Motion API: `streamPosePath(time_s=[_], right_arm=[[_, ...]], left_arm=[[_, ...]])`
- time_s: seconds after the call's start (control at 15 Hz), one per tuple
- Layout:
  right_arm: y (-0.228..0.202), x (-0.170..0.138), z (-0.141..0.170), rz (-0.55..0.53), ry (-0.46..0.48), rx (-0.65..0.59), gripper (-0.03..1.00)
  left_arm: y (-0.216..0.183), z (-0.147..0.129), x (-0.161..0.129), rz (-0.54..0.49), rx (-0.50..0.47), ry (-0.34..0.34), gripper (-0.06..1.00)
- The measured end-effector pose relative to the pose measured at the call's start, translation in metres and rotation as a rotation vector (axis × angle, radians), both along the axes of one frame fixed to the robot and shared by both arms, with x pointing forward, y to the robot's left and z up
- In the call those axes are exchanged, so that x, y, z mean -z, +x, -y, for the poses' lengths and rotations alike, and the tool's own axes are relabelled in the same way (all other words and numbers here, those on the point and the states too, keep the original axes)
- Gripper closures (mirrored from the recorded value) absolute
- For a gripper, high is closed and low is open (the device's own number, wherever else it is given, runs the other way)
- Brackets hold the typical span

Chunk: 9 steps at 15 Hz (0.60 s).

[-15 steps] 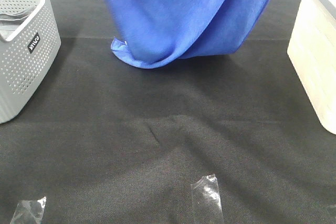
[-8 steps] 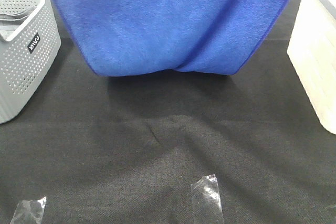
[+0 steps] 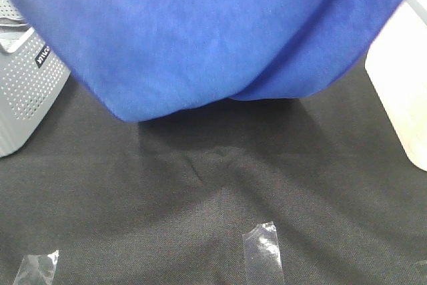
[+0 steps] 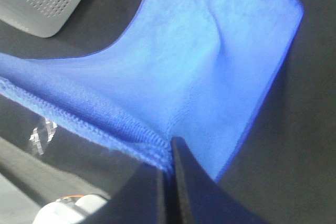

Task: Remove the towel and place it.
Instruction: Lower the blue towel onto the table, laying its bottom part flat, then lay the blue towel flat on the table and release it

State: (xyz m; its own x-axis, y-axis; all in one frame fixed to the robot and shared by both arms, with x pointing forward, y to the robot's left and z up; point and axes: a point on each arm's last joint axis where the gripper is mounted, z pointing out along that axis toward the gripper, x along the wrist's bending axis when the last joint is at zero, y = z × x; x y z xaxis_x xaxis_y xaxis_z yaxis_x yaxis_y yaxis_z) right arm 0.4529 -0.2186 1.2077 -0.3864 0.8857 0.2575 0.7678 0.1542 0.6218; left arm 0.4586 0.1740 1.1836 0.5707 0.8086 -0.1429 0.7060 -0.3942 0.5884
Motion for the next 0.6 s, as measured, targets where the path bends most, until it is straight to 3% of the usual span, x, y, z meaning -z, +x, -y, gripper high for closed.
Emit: streamPosePath(time_s=[0.27, 0.6], right_arm=[[-0.034, 0.021, 0.004, -0.071, 0.055, 0.012, 0.97], [-0.058, 0.05, 0.008, -0.152, 0.072, 0.028, 0.97]], left_arm=[[-0.03, -0.01, -0.004, 0.007, 0.011, -0.054, 0.94], [-0.046, -0.011, 0.029, -0.123, 0.024, -0.085, 0.94]])
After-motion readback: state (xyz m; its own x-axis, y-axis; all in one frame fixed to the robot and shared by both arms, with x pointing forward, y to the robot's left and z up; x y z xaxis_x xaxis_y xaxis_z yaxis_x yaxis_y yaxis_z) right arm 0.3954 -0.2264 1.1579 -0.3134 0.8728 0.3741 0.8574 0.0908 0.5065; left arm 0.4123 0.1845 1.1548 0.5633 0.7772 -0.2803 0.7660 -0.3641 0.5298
